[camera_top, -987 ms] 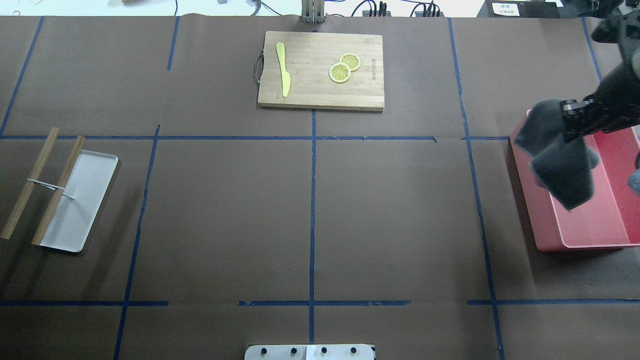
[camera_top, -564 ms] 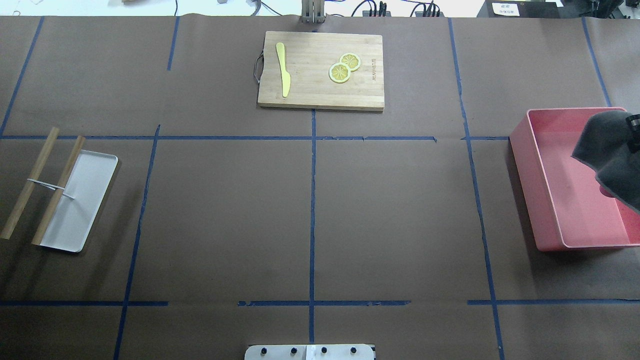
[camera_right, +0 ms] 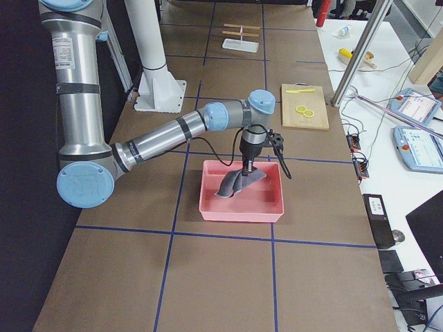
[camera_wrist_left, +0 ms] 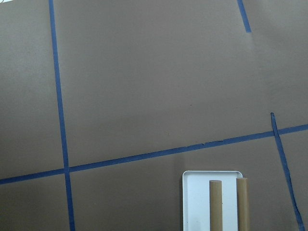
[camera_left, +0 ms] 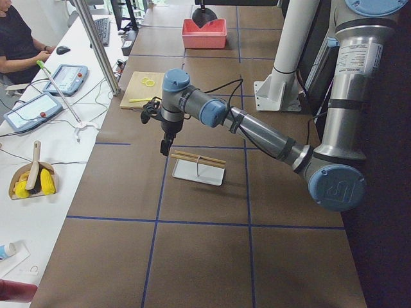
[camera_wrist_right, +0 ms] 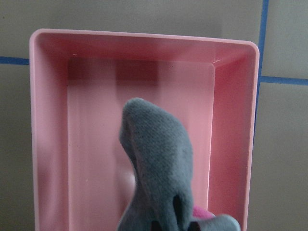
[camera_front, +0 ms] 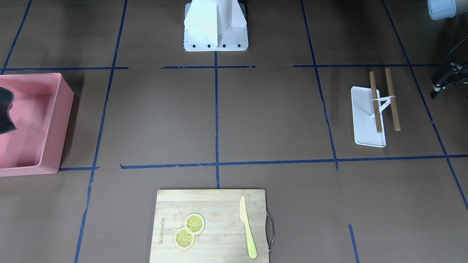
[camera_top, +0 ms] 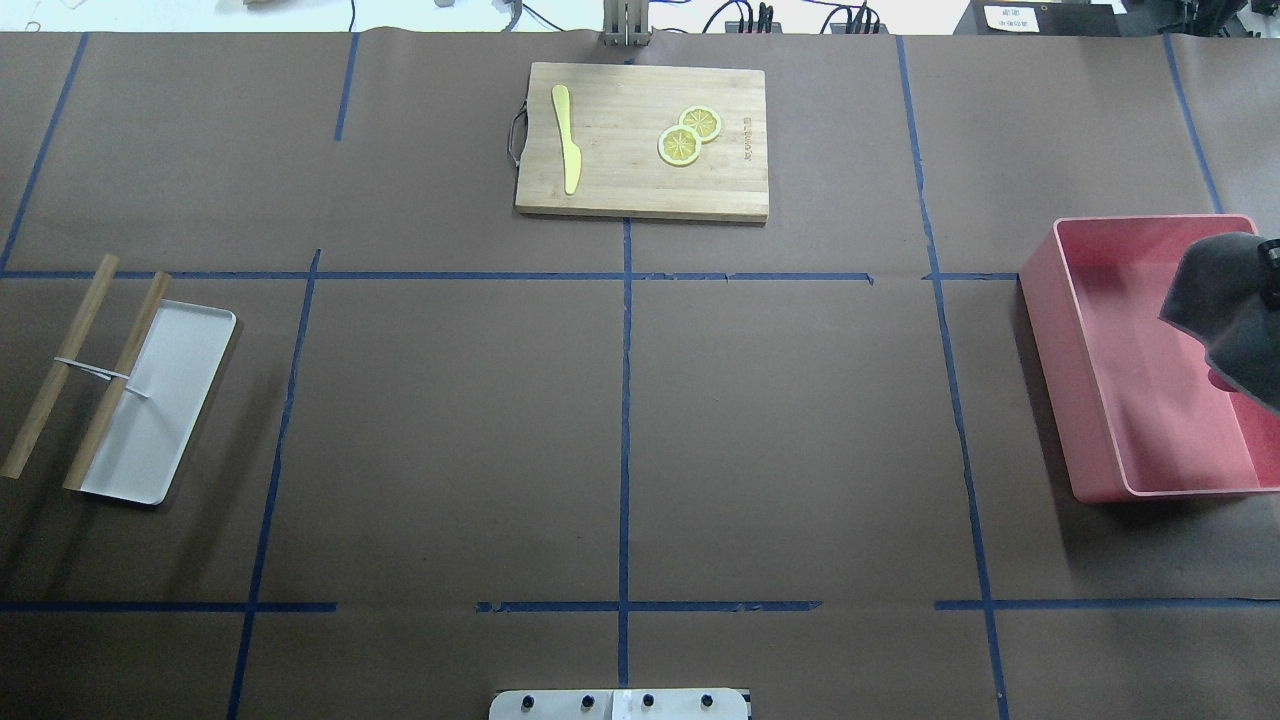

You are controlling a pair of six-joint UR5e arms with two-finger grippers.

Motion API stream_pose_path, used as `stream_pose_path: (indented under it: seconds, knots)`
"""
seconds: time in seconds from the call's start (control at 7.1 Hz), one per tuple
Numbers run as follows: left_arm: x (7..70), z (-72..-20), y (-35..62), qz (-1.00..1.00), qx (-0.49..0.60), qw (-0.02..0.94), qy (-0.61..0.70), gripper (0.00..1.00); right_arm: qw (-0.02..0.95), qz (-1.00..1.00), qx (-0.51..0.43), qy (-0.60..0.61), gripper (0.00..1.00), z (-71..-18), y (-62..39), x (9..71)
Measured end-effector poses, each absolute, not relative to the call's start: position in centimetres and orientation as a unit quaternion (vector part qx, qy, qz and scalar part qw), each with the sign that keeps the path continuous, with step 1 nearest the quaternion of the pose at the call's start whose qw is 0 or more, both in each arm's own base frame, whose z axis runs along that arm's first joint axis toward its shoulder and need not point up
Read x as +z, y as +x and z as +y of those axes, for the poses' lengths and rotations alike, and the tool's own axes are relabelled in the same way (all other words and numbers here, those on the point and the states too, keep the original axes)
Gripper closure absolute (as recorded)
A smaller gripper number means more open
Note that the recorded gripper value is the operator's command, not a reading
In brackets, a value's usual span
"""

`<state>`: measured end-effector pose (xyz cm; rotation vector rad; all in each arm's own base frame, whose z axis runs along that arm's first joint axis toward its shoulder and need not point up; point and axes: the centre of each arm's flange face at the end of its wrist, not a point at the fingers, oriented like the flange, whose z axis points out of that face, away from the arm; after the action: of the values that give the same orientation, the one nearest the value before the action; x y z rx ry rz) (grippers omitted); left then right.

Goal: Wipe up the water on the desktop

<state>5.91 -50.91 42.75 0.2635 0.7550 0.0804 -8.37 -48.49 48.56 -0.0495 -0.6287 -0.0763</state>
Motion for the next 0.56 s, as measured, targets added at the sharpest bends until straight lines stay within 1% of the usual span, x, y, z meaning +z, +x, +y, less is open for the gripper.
stream_pose_path:
  seconds: [0.28,0.56]
  knots:
    - [43.8,-50.3,5.8,0.371,0.045,0.92,0.119,0.0,0.948,-0.315,-0.034,-0.021,0.0,-48.7,-8.1,48.4]
    - [46.0,-49.8,4.6,0.364,0.072,0.921,0.116,0.0,0.937,-0.348,-0.018,-0.01,0.0,-48.8,-3.9,48.5]
